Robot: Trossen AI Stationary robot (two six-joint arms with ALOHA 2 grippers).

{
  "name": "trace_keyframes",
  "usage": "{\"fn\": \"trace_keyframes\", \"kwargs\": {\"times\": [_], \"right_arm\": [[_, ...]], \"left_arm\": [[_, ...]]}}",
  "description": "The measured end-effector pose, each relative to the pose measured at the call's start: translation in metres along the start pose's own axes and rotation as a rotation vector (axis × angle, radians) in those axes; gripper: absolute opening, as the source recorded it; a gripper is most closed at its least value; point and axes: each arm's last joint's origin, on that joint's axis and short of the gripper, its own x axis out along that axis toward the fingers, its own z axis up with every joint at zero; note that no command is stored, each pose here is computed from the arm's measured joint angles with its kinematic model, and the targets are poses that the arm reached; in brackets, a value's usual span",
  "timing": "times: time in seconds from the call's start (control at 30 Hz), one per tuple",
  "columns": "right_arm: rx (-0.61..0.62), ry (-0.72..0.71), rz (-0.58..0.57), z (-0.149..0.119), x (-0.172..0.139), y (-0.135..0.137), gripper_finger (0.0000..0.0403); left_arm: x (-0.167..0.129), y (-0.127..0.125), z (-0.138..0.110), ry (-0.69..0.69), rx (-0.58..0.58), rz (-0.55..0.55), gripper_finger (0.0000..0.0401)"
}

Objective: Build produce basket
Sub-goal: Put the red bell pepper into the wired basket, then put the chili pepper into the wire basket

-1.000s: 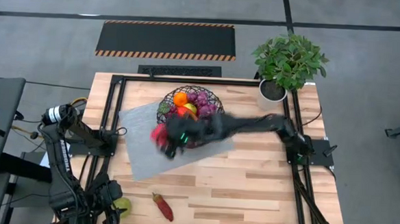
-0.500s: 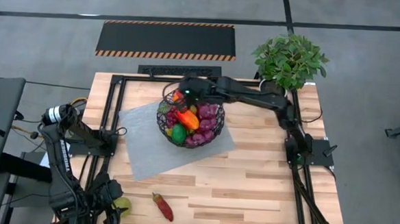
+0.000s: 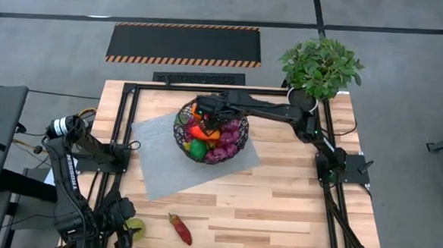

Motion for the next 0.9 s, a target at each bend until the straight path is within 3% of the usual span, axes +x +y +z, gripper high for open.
{"fn": "trace_keyframes", "kwargs": {"times": [0.17,0.33,0.43,0.63,0.9], "right_arm": [[-0.036,-0.014,0.022,0.0,-0.011,-0.002,0.0275],[-0.009,-0.068,0.064,0.0,-0.048,-0.014,0.0288],[-0.009,-0.104,0.109,-0.009,-0.069,-0.004,0.0291],[-0.103,-0.192,0.29,-0.054,-0.096,0.068,0.0291],[-0.195,-0.318,0.621,-0.16,-0.096,0.201,0.0292]], "left_arm": [[0.0,0.001,0.0,0.004,-0.003,0.007,0.029],[0.0,0.002,0.0,0.003,0.003,0.019,0.029],[0.0,0.002,0.0,0.002,0.001,0.018,0.029],[0.0,0.002,0.0,0.002,-0.026,0.016,0.029],[0.0,0.002,0.0,0.0,-0.04,0.017,0.029]]}}
